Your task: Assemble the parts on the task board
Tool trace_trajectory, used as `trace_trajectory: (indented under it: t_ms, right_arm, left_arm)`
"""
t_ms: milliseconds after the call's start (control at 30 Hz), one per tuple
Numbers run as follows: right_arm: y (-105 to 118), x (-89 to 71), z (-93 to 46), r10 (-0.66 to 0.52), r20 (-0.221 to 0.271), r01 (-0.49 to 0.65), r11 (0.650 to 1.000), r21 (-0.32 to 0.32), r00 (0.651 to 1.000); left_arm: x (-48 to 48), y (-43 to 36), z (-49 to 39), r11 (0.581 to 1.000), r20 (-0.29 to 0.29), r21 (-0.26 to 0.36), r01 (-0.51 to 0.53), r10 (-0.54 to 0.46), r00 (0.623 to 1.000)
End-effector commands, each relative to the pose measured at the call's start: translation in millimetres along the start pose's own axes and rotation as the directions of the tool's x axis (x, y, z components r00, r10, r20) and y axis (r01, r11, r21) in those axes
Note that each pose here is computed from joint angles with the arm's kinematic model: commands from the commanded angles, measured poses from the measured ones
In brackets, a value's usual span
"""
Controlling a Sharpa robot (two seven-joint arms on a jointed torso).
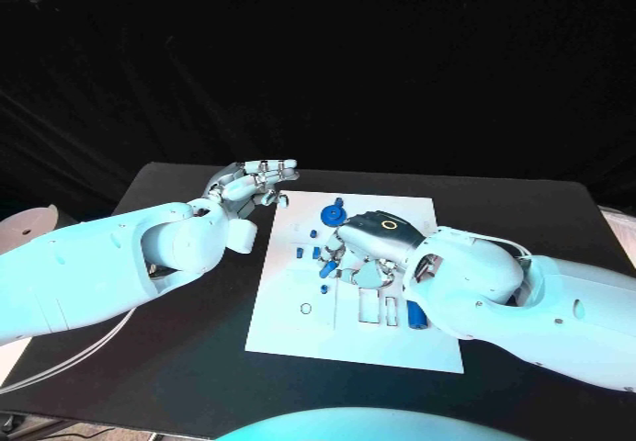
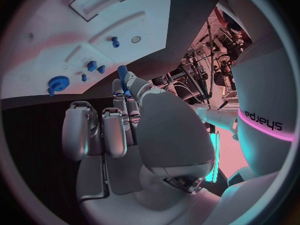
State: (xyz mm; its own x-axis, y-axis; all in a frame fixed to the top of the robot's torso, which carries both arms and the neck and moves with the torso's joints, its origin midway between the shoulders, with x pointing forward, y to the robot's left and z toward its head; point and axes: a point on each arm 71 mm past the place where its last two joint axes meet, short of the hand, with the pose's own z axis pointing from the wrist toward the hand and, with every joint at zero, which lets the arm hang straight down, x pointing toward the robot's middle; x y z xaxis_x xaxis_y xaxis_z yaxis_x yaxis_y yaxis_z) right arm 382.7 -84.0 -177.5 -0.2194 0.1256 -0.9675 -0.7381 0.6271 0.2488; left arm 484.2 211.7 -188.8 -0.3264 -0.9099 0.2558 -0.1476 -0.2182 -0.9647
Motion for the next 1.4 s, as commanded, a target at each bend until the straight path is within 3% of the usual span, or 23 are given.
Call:
trace_trajectory:
  t_ms: [33,267,567,1400]
  right_arm:
    - [9,8.5,5.9,-0.001,-0.005,0.000,0.999,-0.050,1.000]
    - [21,33.4,16.0,0.039,-0.063,-0.045,0.995,-0.085,0.997]
    - [18,54.7,23.1,0.054,-0.116,-0.063,0.995,-0.077,0.992]
    - [8,65.2,24.6,-0.009,-0.182,0.006,1.000,-0.014,0.983]
  left_arm:
    - [3.2,-0.1,0.6,1.000,-0.022,0.001,0.009,-0.009,1.000]
    - [4.9,0.2,0.9,1.000,-0.027,0.000,0.011,-0.011,1.000]
    - [6.1,0.4,1.0,1.000,-0.030,-0.004,0.012,-0.012,0.999]
    - [5.6,0.5,1.4,1.000,-0.029,-0.005,0.011,-0.012,1.000]
